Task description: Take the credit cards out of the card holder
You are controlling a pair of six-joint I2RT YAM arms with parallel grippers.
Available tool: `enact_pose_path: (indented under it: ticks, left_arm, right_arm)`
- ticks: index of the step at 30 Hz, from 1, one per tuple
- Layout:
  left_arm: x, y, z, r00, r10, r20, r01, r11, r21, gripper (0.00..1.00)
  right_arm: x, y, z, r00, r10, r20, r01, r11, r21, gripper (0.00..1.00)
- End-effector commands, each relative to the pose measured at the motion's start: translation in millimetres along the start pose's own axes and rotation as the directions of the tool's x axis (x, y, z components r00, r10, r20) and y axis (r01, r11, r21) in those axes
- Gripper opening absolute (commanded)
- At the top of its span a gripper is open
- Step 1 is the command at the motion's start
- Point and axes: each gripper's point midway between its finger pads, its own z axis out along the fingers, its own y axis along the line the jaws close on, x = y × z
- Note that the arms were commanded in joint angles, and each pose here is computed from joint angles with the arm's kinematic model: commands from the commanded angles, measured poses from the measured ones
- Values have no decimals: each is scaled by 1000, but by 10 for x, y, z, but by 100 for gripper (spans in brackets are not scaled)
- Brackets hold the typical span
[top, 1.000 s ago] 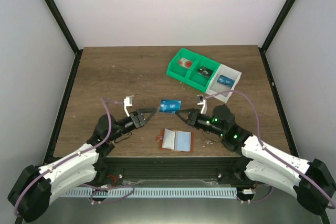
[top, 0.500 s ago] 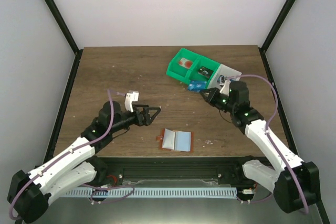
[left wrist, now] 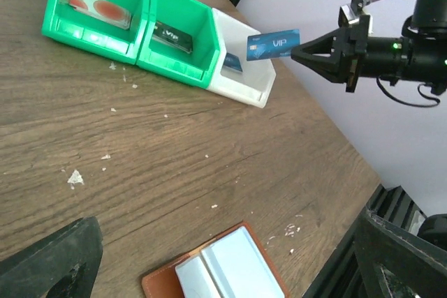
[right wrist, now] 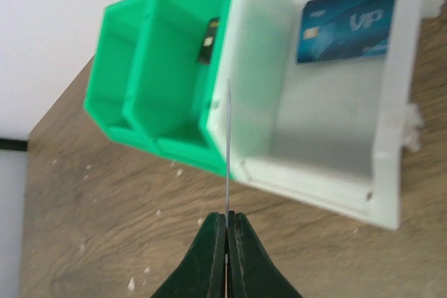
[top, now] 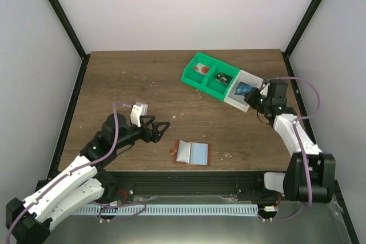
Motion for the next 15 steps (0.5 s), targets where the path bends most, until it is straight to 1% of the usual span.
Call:
enact_pose_path:
  ticks: [1,5,11,15]
  left_arm:
    - [-73,-22,-72,999,51,1,-51,998,-23,100]
    - [-33,-21,-134,997,71,-22,-72,997,-32,100]
    - [-77,-24,-197,997,77,24,-77,997,-32,100]
    - [-80,-4,-204,997,76,27,-74,996,-44,100]
  right_arm:
    - [-436,-73,80,998,-27,64,25,999,42,1]
    - [-645,-142,237,998,-12,64,5,995,95,1]
    - [-772,-304,534,999,16,41,-22,988,151,0]
    - [-798,-361,663,999,35,35,-40,987,157,0]
